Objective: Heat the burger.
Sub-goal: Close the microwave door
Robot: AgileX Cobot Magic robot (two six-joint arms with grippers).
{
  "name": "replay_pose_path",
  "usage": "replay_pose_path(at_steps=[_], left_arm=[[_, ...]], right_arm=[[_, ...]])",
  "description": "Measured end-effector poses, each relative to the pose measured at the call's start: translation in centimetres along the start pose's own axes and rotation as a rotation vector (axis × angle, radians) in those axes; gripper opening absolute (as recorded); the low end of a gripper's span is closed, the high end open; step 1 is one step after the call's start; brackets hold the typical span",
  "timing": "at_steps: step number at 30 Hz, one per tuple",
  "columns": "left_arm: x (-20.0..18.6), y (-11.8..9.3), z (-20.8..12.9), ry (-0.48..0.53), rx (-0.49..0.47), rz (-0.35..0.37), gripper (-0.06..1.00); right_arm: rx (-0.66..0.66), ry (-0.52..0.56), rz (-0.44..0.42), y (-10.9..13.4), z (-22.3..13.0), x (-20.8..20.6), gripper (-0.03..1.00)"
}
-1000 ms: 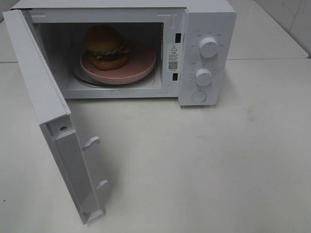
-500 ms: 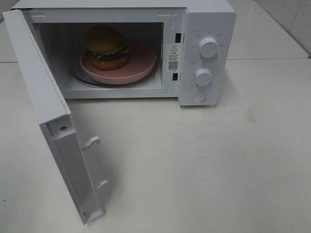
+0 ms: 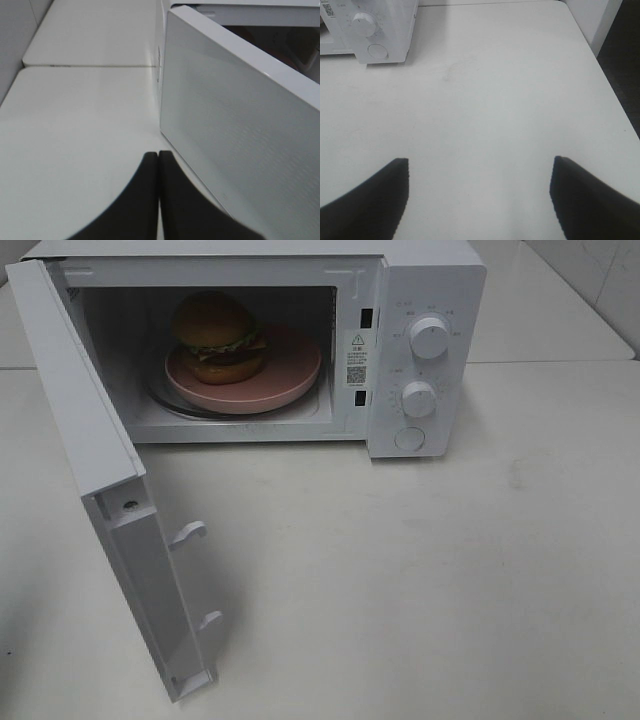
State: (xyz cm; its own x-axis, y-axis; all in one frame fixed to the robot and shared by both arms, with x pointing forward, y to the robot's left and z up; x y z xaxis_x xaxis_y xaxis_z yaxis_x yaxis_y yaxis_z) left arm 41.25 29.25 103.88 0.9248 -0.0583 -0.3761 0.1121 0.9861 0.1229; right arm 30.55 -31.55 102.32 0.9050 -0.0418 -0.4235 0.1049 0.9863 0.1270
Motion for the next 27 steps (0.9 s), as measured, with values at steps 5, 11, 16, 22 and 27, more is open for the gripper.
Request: replay_pose_path(at_steps=[5, 11, 16, 22, 27], left_arm=[[2.1, 0.9, -0.6, -0.073, 0.012, 0.056, 0.0], [3.9, 2.2, -3.0, -0.107, 0.003, 0.15, 0.0], [4.5, 3.1, -3.8, -0.137, 0.019, 0.214, 0.0], [5.5, 3.4, -4.2, -0.147, 0.057, 0.236, 0.0], [7.5, 2.2, -4.7, -0.122, 0.086, 0.153, 0.0]], right_arm=[[0.0, 0.0, 0.0, 0.0, 0.0, 0.0, 0.76], [0.0, 0.0, 0.0, 0.0, 0.0, 0.0, 0.76], [0.0, 0.0, 0.0, 0.0, 0.0, 0.0, 0.76], [0.0, 0.0, 0.0, 0.0, 0.0, 0.0, 0.76], [0.0, 0.0, 0.0, 0.0, 0.0, 0.0, 0.76]])
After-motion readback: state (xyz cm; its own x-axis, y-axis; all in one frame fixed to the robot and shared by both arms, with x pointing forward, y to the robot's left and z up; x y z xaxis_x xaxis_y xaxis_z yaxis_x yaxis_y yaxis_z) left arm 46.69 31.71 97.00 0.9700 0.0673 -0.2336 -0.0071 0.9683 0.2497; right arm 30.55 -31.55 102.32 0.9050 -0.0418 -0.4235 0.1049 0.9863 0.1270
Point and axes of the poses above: a point on each arm's last joint axis where the gripper is mounted, x pointing out along that axis toward the gripper, y along the wrist's bending axis when the last joint is at zero, z = x × y, the point moved 8 cm from there along x, pointing out along that axis toward the gripper, and after that the axes turned 6 degrees about x, right-handed, at the moved point
